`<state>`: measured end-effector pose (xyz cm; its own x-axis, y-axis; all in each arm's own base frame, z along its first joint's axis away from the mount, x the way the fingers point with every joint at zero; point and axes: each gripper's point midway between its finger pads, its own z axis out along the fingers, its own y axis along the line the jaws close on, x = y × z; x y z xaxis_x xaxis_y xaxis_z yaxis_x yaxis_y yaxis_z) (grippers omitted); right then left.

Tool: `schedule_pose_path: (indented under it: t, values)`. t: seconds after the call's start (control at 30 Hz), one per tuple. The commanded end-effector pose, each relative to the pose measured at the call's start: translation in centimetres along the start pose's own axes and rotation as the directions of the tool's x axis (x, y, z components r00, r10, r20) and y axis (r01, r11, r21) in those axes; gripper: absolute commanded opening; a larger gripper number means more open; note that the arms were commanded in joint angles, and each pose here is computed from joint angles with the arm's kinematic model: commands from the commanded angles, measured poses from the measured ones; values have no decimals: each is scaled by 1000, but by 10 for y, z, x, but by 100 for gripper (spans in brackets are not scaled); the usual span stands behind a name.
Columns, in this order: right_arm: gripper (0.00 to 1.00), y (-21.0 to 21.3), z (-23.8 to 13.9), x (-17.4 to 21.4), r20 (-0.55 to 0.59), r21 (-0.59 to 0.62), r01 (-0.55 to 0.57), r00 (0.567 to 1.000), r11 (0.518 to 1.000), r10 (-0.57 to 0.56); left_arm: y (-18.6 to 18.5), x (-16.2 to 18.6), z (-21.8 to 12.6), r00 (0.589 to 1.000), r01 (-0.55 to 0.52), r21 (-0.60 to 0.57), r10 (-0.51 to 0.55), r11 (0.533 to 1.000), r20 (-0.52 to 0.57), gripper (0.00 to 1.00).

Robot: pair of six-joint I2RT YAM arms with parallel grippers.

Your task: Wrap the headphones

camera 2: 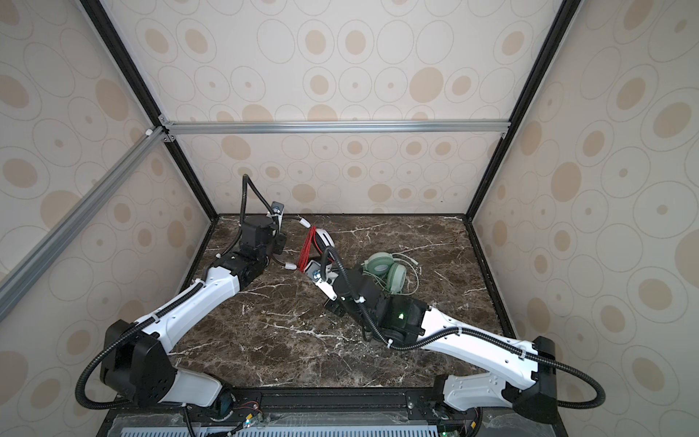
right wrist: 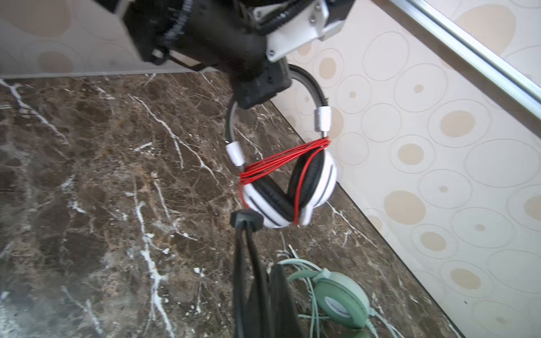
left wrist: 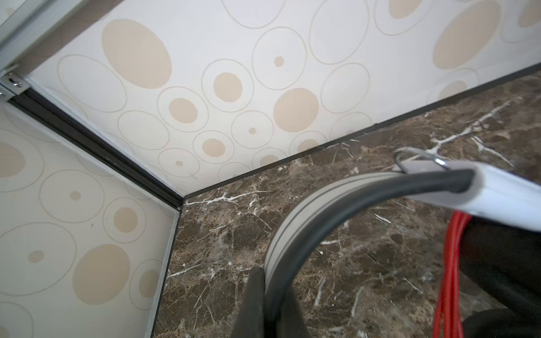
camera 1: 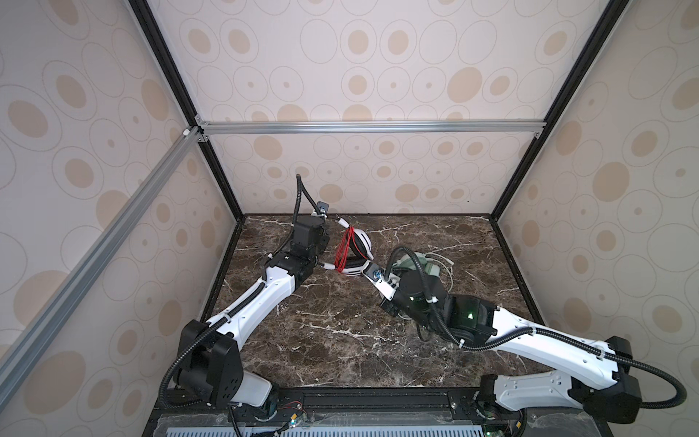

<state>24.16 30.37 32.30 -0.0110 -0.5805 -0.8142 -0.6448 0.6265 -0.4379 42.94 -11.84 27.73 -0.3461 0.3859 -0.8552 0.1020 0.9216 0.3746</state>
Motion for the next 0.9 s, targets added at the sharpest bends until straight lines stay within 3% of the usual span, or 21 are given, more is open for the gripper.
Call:
schedule_pose_path:
  t: [0.0, 0.27, 0.6, 0.87]
  values:
    - [0, -11, 7, 9, -66, -22, 94, 993, 995, -95, -10, -27, -32, 994, -23, 108, 11, 994, 112, 0]
    - [0, -57, 13, 6, -92, 21, 86, 992, 996, -84, -54, 2, -67, 994, -91, 340, 66, 936, 86, 0]
    - [0, -88, 14, -20, -48, 73, 74, 996, 995, -71, -84, 10, -86, 989, -143, 438, 112, 888, 97, 0]
    - [0, -114, 29, 10, -86, 81, -92, 991, 993, 98, -92, 9, -104, 986, -149, 491, 93, 858, 137, 0]
